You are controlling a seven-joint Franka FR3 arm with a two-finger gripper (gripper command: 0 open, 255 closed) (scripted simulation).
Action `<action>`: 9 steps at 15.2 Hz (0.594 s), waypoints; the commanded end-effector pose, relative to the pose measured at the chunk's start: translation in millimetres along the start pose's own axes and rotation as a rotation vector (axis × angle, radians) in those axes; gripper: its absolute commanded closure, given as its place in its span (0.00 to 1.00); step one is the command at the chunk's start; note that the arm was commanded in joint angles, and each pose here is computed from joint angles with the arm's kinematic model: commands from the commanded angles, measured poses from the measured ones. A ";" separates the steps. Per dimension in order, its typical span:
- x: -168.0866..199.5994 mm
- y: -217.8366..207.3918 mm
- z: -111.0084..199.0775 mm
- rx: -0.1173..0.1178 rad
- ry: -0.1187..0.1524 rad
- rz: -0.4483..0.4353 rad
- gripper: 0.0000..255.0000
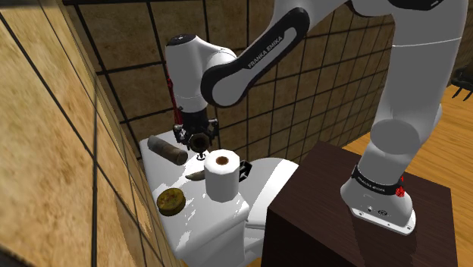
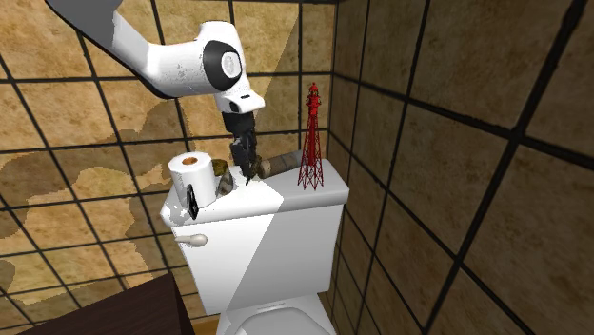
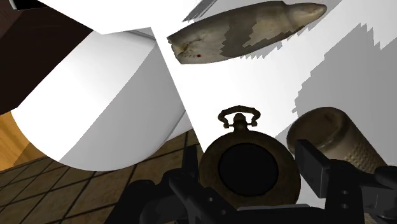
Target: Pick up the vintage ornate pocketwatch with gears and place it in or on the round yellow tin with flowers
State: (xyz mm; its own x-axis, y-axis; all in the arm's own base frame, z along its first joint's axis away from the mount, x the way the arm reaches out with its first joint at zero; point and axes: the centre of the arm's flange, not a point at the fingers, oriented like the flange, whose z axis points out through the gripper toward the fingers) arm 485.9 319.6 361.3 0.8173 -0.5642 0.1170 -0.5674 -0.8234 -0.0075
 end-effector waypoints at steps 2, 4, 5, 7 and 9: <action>1.9 -0.5 -15.6 0.000 0.000 0.000 1.00; 3.1 -0.6 -26.1 0.000 0.000 0.000 1.00; 3.7 -0.6 -31.3 0.000 0.000 0.000 1.00; -6.7 -8.5 -33.8 0.000 0.000 0.000 1.00; -27.7 -24.1 -37.1 0.000 0.000 0.000 1.00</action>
State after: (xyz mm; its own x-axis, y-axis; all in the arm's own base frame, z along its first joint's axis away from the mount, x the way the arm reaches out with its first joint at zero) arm 476.4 344.6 395.1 0.8183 -0.5629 0.1162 -0.5660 -0.8244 -0.0077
